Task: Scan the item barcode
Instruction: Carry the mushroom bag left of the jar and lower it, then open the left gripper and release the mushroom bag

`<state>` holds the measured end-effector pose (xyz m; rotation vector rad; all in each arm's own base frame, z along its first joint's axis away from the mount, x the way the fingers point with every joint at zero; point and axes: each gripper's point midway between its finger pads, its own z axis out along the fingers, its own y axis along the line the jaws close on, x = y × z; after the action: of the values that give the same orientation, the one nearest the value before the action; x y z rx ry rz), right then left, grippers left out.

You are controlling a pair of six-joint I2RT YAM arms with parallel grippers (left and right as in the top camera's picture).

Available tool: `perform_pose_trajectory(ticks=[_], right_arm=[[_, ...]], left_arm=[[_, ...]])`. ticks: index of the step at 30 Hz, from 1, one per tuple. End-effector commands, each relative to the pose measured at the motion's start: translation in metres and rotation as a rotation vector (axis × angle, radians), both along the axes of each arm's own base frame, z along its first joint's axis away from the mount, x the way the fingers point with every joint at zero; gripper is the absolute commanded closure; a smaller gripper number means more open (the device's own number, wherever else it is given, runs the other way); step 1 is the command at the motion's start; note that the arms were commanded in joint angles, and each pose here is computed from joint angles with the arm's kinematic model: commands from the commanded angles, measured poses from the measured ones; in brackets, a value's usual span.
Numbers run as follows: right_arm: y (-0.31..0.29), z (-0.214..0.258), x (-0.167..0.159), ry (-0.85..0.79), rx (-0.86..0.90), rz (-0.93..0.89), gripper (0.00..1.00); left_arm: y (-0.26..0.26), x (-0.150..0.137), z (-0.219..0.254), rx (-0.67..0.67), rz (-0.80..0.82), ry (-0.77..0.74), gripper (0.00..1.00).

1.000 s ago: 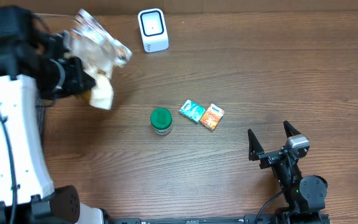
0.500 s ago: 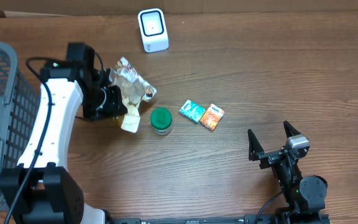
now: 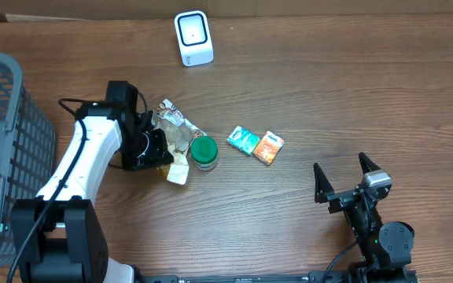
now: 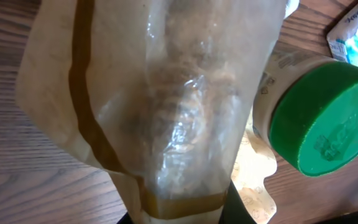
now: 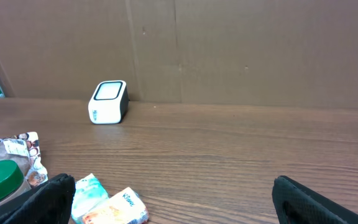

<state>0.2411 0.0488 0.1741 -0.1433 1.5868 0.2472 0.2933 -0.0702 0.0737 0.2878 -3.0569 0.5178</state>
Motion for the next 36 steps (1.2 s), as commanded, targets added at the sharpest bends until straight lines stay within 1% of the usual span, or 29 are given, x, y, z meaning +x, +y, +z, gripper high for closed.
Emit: perform_pose_trajectory(ticks=[1, 12, 14, 15, 16, 17, 18, 19, 22, 24, 25, 28, 33, 36], right_arm=[[0.0, -0.003, 0.0, -0.001, -0.004, -0.001, 0.0], [0.0, -0.003, 0.0, -0.001, -0.004, -0.001, 0.0], [0.0, -0.003, 0.0, -0.001, -0.004, -0.001, 0.0], [0.0, -0.003, 0.0, -0.001, -0.004, -0.001, 0.0], [0.0, -0.003, 0.0, -0.001, -0.004, -0.001, 0.0], [0.0, -0.003, 0.0, -0.001, -0.004, -0.001, 0.0], [0.0, -0.003, 0.0, -0.001, -0.004, -0.001, 0.0], [0.0, -0.003, 0.0, -0.002, -0.004, -0.001, 0.0], [0.0, -0.003, 0.0, -0.001, -0.004, -0.001, 0.0], [0.0, -0.003, 0.0, -0.001, -0.004, -0.001, 0.0], [0.0, -0.003, 0.0, -0.001, -0.004, -0.001, 0.0], [0.0, -0.003, 0.0, -0.002, -0.004, -0.001, 0.0], [0.0, -0.003, 0.0, -0.002, -0.004, -0.001, 0.0], [0.0, -0.003, 0.0, -0.002, -0.004, -0.001, 0.0]], left_arm=[[-0.008, -0.001, 0.001, -0.025, 0.003, 0.002, 0.94], [-0.008, -0.003, -0.004, -0.024, 0.013, 0.007, 0.94], [-0.008, -0.003, -0.007, -0.025, 0.013, 0.005, 0.88], [-0.008, -0.004, -0.007, -0.025, 0.013, 0.007, 0.8], [-0.008, -0.004, -0.007, -0.025, 0.012, 0.009, 0.7], [-0.008, -0.005, -0.007, -0.026, 0.012, 0.011, 0.56], [-0.008, -0.006, -0.007, -0.025, 0.011, 0.016, 0.4], [-0.008, -0.007, -0.007, -0.025, 0.01, 0.019, 0.27], [-0.012, -0.009, -0.005, -0.049, -0.015, 0.022, 0.08], [-0.012, -0.009, 0.0, -0.05, -0.017, 0.024, 0.02], [-0.012, -0.008, 0.004, -0.049, -0.022, 0.022, 0.0], [-0.008, -0.001, 0.021, -0.03, -0.035, 0.002, 0.01], [0.013, 0.015, 0.064, 0.106, -0.03, -0.059, 0.0], [0.027, 0.024, 0.098, 0.187, -0.022, -0.111, 0.01]])
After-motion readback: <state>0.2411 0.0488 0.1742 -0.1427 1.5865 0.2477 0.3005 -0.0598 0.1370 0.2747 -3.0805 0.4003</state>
